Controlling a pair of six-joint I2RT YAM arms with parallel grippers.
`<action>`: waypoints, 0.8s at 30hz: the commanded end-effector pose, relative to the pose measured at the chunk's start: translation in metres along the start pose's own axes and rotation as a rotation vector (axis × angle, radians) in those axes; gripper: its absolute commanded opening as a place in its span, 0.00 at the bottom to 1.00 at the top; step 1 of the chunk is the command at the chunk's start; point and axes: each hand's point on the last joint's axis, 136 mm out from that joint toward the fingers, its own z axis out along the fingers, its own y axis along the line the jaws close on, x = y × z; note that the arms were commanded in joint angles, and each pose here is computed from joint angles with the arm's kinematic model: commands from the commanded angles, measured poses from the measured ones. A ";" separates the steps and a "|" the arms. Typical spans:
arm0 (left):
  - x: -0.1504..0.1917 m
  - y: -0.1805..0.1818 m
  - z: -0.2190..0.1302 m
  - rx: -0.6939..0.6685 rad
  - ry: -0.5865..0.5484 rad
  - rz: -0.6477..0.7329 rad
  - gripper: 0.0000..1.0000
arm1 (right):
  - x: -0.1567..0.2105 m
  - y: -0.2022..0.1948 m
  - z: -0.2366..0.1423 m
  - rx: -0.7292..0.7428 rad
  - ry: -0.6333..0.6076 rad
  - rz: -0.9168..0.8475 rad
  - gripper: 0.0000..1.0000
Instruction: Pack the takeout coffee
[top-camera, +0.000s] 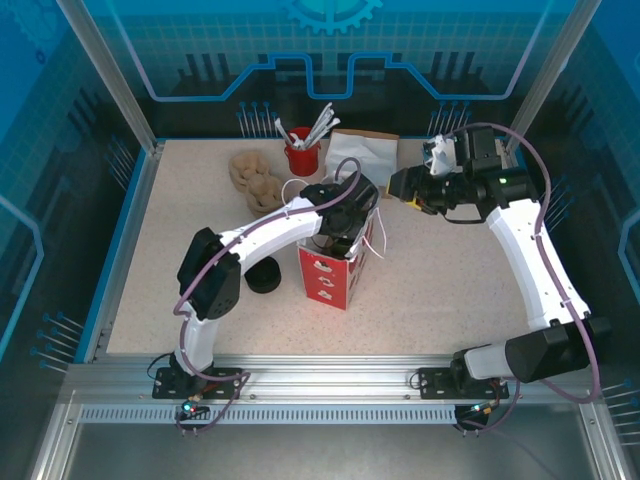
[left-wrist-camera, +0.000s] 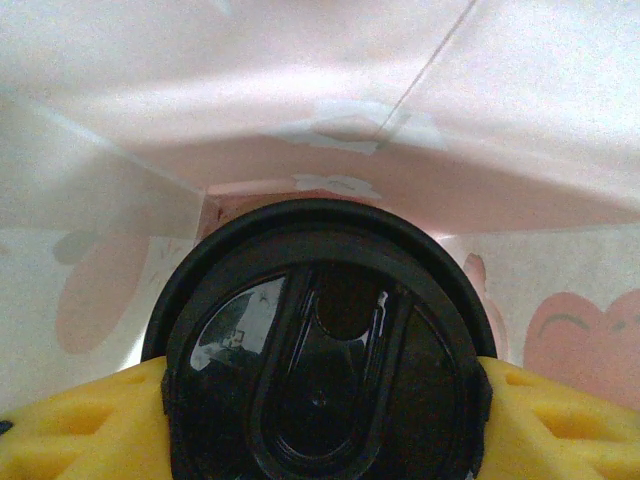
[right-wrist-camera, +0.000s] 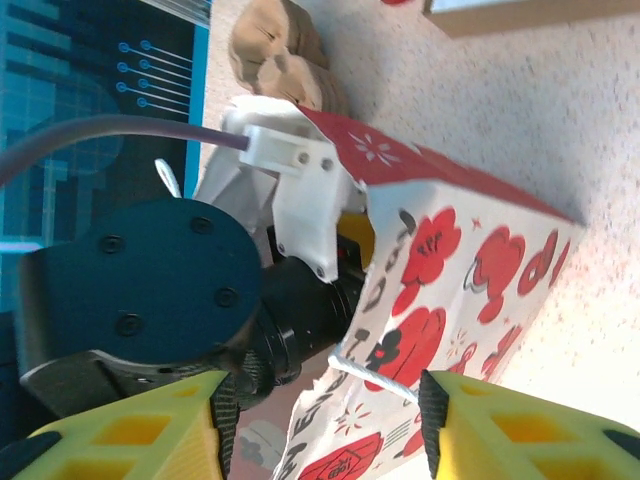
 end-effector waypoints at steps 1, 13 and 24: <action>0.074 0.021 0.054 -0.073 0.293 -0.018 0.56 | 0.012 -0.007 0.001 0.018 0.040 0.135 0.52; 0.082 0.021 0.062 -0.094 0.347 -0.044 0.56 | 0.023 -0.012 0.015 0.049 0.115 0.224 0.49; 0.082 0.018 0.062 -0.088 0.365 -0.054 0.56 | 0.030 -0.012 0.026 0.067 0.143 0.219 0.49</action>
